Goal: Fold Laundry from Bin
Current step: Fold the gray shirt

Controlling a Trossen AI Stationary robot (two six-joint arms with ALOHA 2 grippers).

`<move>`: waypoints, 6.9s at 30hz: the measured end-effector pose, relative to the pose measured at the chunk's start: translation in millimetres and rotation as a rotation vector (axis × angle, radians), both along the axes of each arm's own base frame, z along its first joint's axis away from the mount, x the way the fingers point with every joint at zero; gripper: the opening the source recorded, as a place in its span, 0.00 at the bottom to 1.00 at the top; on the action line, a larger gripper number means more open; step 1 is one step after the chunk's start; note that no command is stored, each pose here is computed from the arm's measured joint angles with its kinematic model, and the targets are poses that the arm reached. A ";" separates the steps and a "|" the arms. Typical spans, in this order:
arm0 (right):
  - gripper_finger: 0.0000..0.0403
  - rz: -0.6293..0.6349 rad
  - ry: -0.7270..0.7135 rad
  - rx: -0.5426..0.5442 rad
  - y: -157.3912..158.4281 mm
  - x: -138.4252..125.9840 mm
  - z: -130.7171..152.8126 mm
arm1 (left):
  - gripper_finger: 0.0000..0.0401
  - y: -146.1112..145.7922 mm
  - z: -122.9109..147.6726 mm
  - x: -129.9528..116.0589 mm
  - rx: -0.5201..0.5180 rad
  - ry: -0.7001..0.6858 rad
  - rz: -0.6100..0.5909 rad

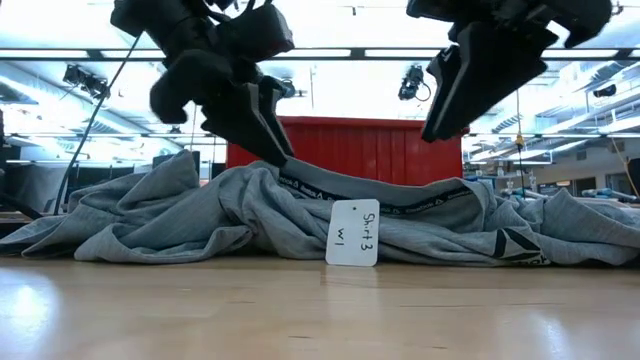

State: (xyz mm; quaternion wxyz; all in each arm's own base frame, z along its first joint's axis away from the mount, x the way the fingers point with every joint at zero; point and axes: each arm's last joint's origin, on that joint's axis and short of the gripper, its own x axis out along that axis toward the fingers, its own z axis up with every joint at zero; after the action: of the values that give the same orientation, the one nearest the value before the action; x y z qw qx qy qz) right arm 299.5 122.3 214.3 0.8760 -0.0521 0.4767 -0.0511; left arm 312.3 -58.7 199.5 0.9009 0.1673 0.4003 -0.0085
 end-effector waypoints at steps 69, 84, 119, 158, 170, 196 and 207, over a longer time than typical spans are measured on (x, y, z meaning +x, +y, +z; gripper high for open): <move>0.48 0.047 -0.314 -0.305 33.8 2.3 16.5 | 0.03 8.0 87.5 -16.0 -0.098 0.136 0.111; 0.50 0.038 -0.122 -0.237 9.7 -15.0 -32.1 | 0.03 13.3 110.7 -32.5 -0.118 0.079 0.131; 0.03 -0.516 0.374 -0.080 -31.3 -54.0 97.2 | 0.45 -2.4 47.2 -29.5 -0.205 -0.054 -0.005; 0.03 -0.545 0.231 -0.089 -58.1 -54.9 115.6 | 0.44 -56.6 -30.4 23.0 0.111 0.243 0.341; 0.03 -0.510 0.217 -0.093 -49.9 -56.1 115.8 | 0.02 -42.7 -26.2 9.3 0.216 0.387 0.331; 0.04 -0.002 0.124 -0.680 -26.7 -70.0 133.0 | 0.00 25.0 209.4 -152.0 0.361 -0.338 0.285; 0.03 0.125 -0.443 -0.543 -28.1 -77.3 206.9 | 0.00 40.5 300.6 -205.3 0.185 -0.753 0.189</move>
State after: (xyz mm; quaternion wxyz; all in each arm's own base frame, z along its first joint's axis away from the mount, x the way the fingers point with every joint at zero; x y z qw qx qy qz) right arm 222.1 94.2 421.2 0.9138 -0.2996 0.2402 -0.1322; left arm 107.1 -18.2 500.1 0.9626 0.2016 0.0549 0.1727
